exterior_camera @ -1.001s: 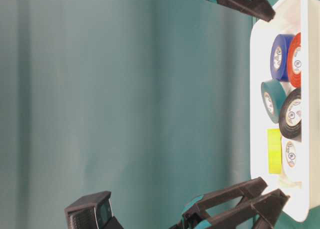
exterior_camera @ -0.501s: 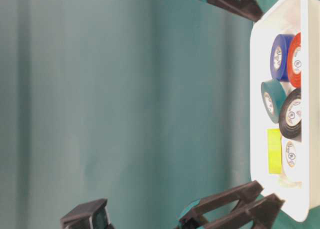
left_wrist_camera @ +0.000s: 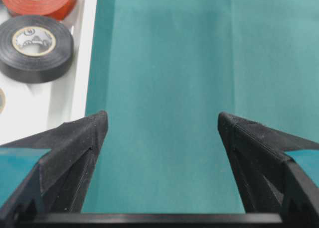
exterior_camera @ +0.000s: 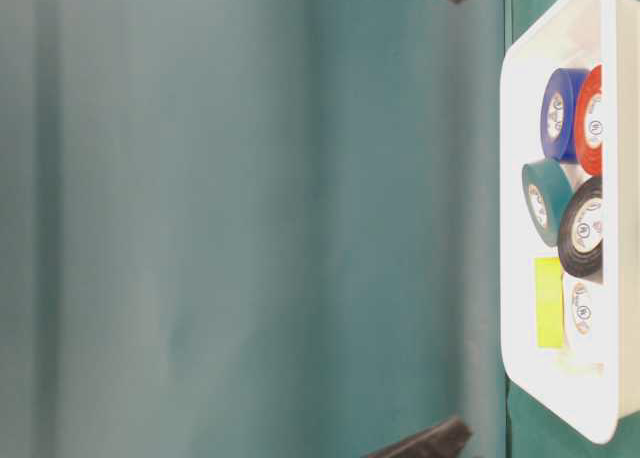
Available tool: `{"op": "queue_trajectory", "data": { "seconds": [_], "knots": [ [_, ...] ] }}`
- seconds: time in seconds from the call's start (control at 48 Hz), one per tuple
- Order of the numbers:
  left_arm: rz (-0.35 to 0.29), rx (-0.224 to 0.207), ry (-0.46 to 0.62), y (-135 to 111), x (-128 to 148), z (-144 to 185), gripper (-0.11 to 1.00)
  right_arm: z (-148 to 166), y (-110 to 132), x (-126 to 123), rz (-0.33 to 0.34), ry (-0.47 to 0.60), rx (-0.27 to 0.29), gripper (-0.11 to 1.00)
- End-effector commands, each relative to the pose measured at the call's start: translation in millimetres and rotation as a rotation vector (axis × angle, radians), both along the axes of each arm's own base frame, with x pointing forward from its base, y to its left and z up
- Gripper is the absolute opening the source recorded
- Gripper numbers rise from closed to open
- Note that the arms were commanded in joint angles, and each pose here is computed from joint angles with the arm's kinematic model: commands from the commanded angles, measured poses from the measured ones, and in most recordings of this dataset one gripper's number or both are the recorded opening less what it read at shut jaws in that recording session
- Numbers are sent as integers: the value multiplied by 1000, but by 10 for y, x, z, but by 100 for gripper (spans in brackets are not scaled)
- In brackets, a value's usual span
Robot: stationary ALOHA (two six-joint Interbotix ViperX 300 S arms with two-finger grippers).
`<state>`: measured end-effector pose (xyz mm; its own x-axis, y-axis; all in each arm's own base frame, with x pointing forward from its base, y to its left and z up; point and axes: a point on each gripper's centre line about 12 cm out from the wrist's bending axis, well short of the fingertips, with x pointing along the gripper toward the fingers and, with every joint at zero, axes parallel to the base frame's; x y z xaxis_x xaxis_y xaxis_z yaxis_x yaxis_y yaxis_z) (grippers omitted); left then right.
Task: Put the tape alternately from left to right into the white case.
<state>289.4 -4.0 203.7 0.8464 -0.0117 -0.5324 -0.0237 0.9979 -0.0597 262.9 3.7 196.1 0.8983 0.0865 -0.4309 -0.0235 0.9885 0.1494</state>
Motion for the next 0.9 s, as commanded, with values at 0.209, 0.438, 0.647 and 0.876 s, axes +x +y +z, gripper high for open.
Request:
{"op": "queue_trajectory", "data": {
  "seconds": [0.209, 0.438, 0.647, 0.876],
  "knots": [
    [0, -2, -115, 0, -205, 152, 56, 165, 16, -151, 4, -79, -1, 68],
    [1, -3, -153, 3, -339, 174, 56, 243, 22, -305, 4, -133, -3, 68],
    [5, -1, -176, 16, -459, 187, 56, 282, 27, -442, 4, -176, -5, 68],
    [11, -2, -209, 32, -626, 189, 56, 311, 32, -568, 4, -217, -6, 68]
  ]
}}
